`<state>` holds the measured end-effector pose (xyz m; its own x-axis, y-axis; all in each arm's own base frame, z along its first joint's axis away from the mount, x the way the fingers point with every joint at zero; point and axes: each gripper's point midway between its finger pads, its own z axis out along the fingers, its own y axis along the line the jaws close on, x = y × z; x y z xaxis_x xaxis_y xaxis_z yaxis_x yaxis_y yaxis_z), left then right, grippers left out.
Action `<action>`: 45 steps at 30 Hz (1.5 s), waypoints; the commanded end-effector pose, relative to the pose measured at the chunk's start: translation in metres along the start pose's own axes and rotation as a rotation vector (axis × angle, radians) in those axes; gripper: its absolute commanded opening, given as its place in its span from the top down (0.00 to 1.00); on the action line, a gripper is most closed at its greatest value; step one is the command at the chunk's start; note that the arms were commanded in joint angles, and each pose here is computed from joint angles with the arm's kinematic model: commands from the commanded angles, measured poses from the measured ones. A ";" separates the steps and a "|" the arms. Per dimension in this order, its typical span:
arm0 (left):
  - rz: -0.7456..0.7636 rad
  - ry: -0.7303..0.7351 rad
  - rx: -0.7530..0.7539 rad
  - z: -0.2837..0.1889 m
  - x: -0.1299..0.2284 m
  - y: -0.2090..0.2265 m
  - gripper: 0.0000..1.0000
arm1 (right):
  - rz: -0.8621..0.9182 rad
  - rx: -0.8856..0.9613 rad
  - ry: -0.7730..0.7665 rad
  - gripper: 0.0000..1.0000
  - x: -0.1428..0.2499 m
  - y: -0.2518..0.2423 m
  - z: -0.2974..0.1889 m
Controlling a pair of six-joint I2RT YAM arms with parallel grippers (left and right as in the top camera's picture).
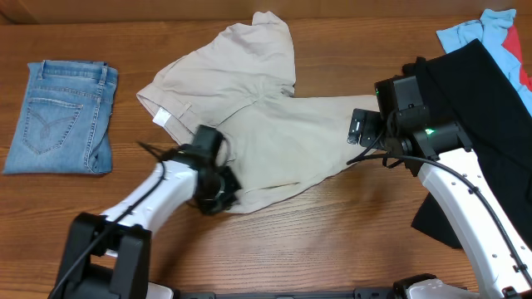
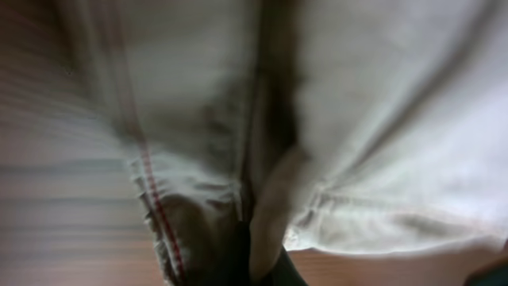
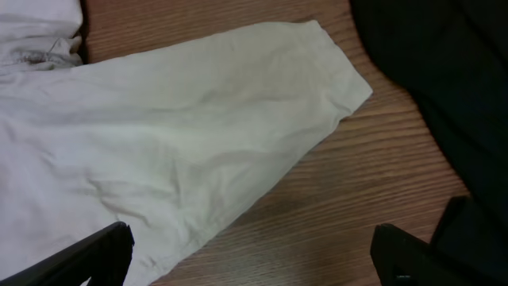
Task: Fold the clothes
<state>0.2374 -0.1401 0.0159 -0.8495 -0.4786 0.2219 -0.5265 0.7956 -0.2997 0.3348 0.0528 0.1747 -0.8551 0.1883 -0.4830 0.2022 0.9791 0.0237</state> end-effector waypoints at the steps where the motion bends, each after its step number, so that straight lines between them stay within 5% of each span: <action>1: -0.073 -0.189 -0.139 -0.050 -0.064 0.057 0.96 | 0.020 0.004 -0.023 0.00 -0.005 -0.003 -0.006; 5: -0.167 -0.295 -0.173 -0.107 -0.109 0.100 0.96 | 0.019 0.002 -0.015 0.00 -0.003 -0.002 -0.004; 9: -0.193 -0.305 -0.040 -0.129 -0.125 0.101 0.96 | 0.010 -0.057 0.069 0.00 0.012 0.009 0.005; 16: -0.228 -0.215 -0.227 -0.126 -0.096 0.138 0.96 | -0.056 -0.146 0.185 0.00 0.031 0.032 0.037; 22: -0.291 -0.226 -0.458 -0.139 -0.084 0.177 0.96 | -0.198 -0.359 0.107 0.00 0.010 0.077 0.055; 31: -0.301 -0.249 -0.475 -0.142 -0.087 0.180 0.96 | -0.196 -0.401 -0.006 0.00 -0.019 0.095 0.072; 37: -0.376 -0.307 -0.666 -0.161 -0.082 0.209 0.96 | -0.209 -0.454 0.041 0.00 -0.008 0.105 0.085; 45: -0.375 -0.312 -0.581 -0.153 -0.089 0.197 0.95 | -0.244 -0.646 -0.037 0.00 -0.023 0.149 0.102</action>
<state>0.2110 0.1134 0.0746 -0.6513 -0.7573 -0.0479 -0.7308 0.6090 0.3084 0.4351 0.1682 0.1090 -0.8135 -0.0132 -0.5814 -0.2714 0.8928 0.3594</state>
